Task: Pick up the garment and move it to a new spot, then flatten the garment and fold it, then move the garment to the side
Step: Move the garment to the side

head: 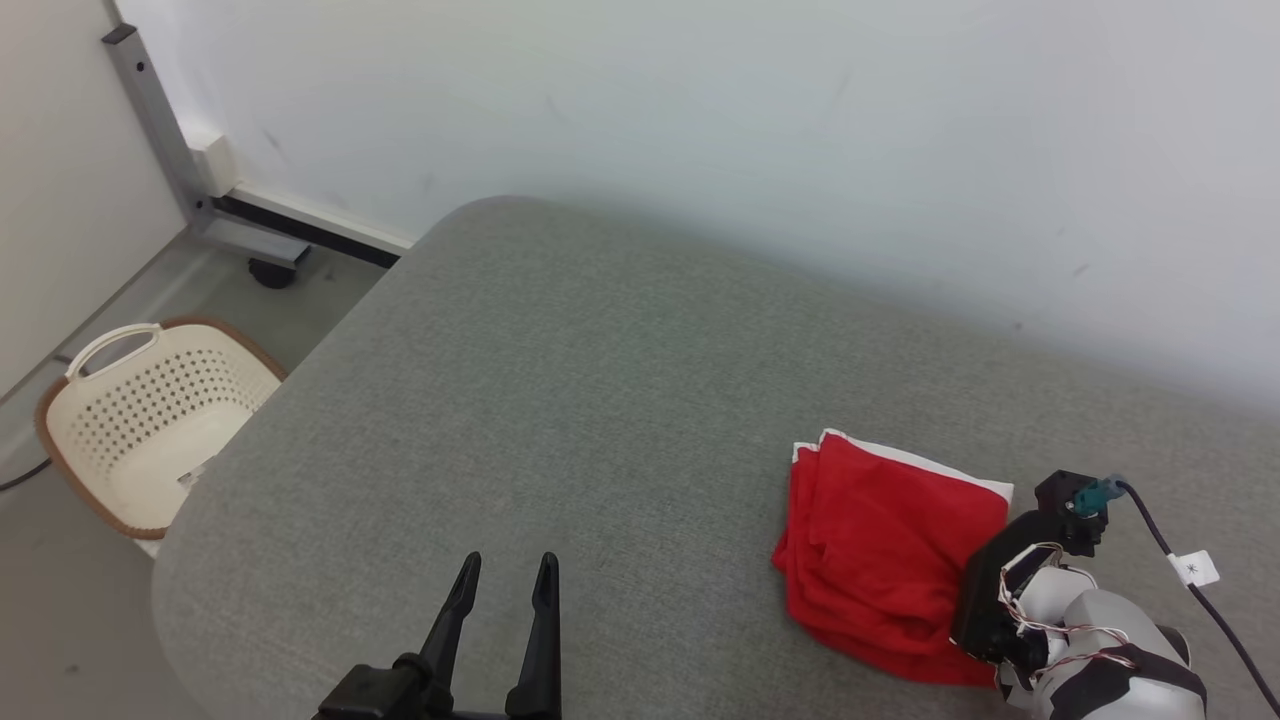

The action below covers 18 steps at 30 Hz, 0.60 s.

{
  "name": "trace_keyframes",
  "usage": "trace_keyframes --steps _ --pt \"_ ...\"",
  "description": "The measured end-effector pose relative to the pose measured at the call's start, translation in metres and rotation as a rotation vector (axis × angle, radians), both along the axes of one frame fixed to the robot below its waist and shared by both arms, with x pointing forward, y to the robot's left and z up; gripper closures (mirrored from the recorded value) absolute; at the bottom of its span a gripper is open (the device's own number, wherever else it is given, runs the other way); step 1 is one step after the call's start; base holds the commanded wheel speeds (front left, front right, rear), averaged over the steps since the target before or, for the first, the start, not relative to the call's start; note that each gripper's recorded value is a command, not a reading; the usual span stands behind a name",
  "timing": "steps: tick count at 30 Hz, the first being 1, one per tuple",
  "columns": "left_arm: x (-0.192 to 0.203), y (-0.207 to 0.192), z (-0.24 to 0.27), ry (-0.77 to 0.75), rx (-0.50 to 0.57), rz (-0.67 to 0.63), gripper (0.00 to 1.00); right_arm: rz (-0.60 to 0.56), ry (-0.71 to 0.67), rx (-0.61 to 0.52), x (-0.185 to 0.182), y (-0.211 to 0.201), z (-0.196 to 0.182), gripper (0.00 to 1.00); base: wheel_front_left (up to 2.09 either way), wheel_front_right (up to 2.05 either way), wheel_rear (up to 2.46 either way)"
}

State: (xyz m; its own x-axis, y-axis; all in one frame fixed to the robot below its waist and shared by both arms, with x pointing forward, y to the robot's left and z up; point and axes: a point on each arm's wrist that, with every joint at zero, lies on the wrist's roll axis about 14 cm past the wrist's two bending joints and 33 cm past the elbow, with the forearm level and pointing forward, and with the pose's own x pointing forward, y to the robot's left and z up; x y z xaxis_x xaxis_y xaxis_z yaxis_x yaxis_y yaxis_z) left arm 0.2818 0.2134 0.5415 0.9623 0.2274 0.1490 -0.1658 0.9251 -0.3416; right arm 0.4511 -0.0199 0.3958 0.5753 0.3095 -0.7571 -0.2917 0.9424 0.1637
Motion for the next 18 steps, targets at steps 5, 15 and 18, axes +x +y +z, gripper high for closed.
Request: trace_keyframes --steps 5,15,18 --pt "0.007 -0.011 0.002 -0.011 -0.014 -0.039 0.0 -0.006 -0.035 -0.023 0.001 -0.012 0.008 1.0 0.0 0.0 0.0" --pt "0.027 -0.053 0.005 -0.03 -0.054 -0.176 0.0 -0.091 -0.185 -0.209 0.021 -0.104 0.05 1.0 0.0 0.0 0.0" --pt "0.035 -0.071 0.007 -0.037 -0.062 -0.234 0.0 -0.137 -0.196 -0.248 0.02 -0.136 0.06 1.0 0.0 0.0 0.0"
